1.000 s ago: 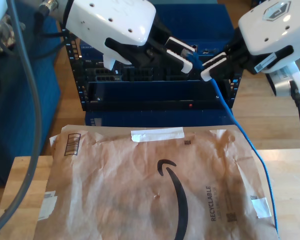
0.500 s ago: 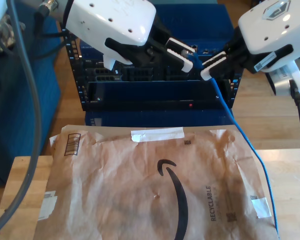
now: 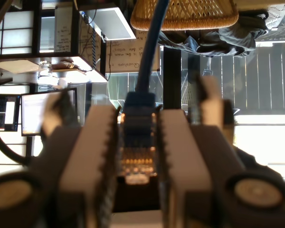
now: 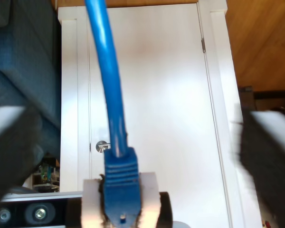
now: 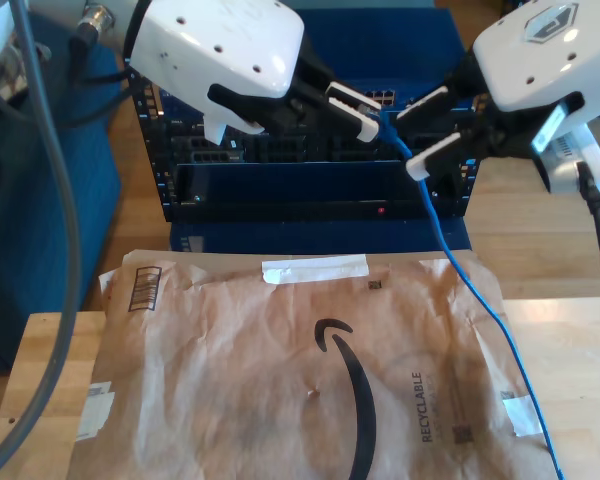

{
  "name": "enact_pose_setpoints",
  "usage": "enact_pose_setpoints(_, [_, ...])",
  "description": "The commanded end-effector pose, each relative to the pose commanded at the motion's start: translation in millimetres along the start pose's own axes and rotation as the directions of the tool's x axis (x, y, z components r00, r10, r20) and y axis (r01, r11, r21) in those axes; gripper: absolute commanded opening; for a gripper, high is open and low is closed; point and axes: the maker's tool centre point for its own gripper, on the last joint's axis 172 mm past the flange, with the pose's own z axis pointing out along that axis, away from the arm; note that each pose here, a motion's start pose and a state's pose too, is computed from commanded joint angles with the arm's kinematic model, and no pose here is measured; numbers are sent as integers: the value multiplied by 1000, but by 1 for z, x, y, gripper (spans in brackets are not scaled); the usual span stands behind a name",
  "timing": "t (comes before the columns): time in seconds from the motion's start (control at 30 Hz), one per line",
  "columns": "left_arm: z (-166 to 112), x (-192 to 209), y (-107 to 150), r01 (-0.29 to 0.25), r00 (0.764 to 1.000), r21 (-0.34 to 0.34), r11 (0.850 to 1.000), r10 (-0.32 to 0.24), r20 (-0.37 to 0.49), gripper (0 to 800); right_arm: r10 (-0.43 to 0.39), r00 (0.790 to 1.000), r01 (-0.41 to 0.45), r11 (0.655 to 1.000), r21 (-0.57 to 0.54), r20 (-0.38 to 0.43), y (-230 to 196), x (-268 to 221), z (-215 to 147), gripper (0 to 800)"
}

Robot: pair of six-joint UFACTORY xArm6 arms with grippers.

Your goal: Grab the cable and plug it in

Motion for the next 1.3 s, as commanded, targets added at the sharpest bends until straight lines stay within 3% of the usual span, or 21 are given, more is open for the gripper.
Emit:
enact_pose_setpoints(0.13, [1,2,1,9,1000,8,1000,-9,3,3,-74,997,74,994,79,-10,-8,-6,-12,799])
enact_pose_setpoints(0.27, [-5,7,7,36,999,-5,999,-36,9,3,-188,982,190,958,213,-31,-16,-7,-24,799])
enact_pose_setpoints(0.4, [-13,15,16,133,988,19,991,-134,70,3,-285,956,292,906,308,-70,-25,-15,-40,799])
enact_pose_setpoints(0.5, [-24,14,23,199,970,48,979,-204,131,2,-310,946,320,864,390,-91,-23,-21,-54,798])
enact_pose_setpoints(0.6, [-22,10,19,228,960,90,970,-239,147,3,-384,910,407,765,498,-154,-24,-23,-73,798])
enact_pose_setpoints(0.67, [-24,11,19,257,949,116,959,-273,156,3,-414,893,441,727,526,-176,-16,-29,-82,798])
enact_pose_setpoints(0.77, [-38,7,25,343,900,165,925,-374,224,2,-430,884,457,707,539,-185,-8,-37,-88,798])
enact_pose_setpoints(0.87, [-62,-1,34,339,866,210,917,-392,312,2,-436,880,463,695,550,-190,-9,-41,-92,794])
enact_pose_setpoints(0.93, [-75,-6,38,338,840,250,907,-411,355,3,-441,875,470,669,576,-202,-13,-46,-101,793])
enact_pose_setpoints(1.0, [-80,-8,41,357,818,272,894,-440,372,2,-472,853,505,639,580,-223,-11,-55,-107,794])
enact_pose_setpoints(1.17, [-81,-9,40,357,811,288,889,-448,376,2,-490,849,491,592,639,-198,-14,-77,-123,797])
enact_pose_setpoints(1.3, [-86,-19,39,355,793,311,882,-460,400,2,-541,821,511,552,659,-184,-12,-95,-131,794])
